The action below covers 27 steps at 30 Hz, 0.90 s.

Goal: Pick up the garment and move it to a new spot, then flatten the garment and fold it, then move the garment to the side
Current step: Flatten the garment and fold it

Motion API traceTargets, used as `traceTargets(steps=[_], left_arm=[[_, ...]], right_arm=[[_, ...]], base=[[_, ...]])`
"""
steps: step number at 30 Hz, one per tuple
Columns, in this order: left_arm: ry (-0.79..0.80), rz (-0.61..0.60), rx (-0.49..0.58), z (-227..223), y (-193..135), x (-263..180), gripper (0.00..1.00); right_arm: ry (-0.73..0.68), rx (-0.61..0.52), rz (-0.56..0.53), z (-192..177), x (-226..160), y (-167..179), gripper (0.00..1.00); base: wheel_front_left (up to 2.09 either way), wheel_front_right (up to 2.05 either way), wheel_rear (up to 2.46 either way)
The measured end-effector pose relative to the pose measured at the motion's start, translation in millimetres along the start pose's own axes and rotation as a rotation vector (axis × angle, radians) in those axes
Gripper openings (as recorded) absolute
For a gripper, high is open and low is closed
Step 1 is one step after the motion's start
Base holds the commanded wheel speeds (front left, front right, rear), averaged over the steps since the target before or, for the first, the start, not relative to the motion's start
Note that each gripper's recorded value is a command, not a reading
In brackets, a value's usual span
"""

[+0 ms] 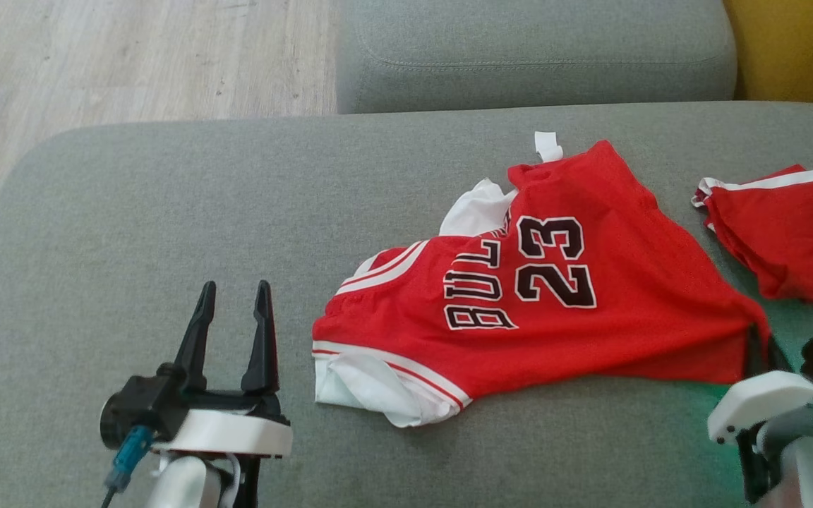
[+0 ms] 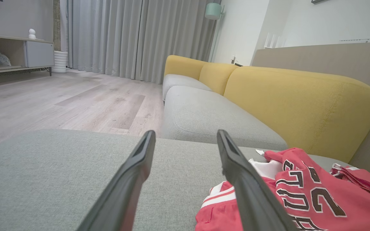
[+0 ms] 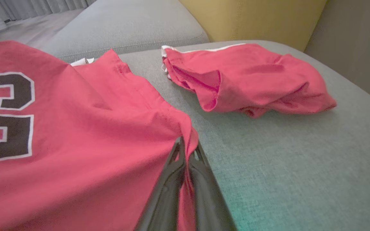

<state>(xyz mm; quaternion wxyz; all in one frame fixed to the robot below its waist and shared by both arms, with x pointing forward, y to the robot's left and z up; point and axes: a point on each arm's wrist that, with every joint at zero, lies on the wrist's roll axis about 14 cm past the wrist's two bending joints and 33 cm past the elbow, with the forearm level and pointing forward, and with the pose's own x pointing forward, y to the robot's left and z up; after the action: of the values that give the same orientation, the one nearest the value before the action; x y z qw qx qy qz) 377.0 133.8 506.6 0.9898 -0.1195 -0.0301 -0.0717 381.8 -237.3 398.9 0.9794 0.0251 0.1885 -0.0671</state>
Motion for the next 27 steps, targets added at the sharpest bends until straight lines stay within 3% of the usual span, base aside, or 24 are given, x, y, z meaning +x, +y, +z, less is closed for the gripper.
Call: traceTargets(steps=[7, 14, 17, 23, 27], left_arm=[[-0.002, 0.0, 0.001, 0.9, 0.1, -1.1, 1.0], [-0.005, 0.011, 0.003, 2.0, 3.4, -4.3, 1.0], [-0.003, 0.028, 0.004, 1.6, 8.6, -7.7, 1.0], [0.089, 0.003, 0.028, -22.7, 8.3, -7.3, 1.0], [0.252, -0.109, 0.099, -45.2, -7.0, 13.8, 1.0]], right_arm=[[-0.165, 0.06, 0.13, 36.1, -0.3, 43.5, 1.0], [-0.223, 0.086, 0.468, 42.4, -37.1, 149.2, 1.0], [-0.212, 0.064, 0.546, 39.3, -46.7, 173.0, 1.0], [-0.207, 0.066, 0.55, 42.1, -44.2, 175.0, 1.0], [-0.197, 0.074, 0.516, 39.4, -39.9, 163.8, 1.0]], base=[[0.0, 0.0, 0.0], [0.0, 0.0, 0.0], [0.0, 0.0, 0.0], [0.0, 0.0, 0.0], [0.0, 0.0, 0.0]])
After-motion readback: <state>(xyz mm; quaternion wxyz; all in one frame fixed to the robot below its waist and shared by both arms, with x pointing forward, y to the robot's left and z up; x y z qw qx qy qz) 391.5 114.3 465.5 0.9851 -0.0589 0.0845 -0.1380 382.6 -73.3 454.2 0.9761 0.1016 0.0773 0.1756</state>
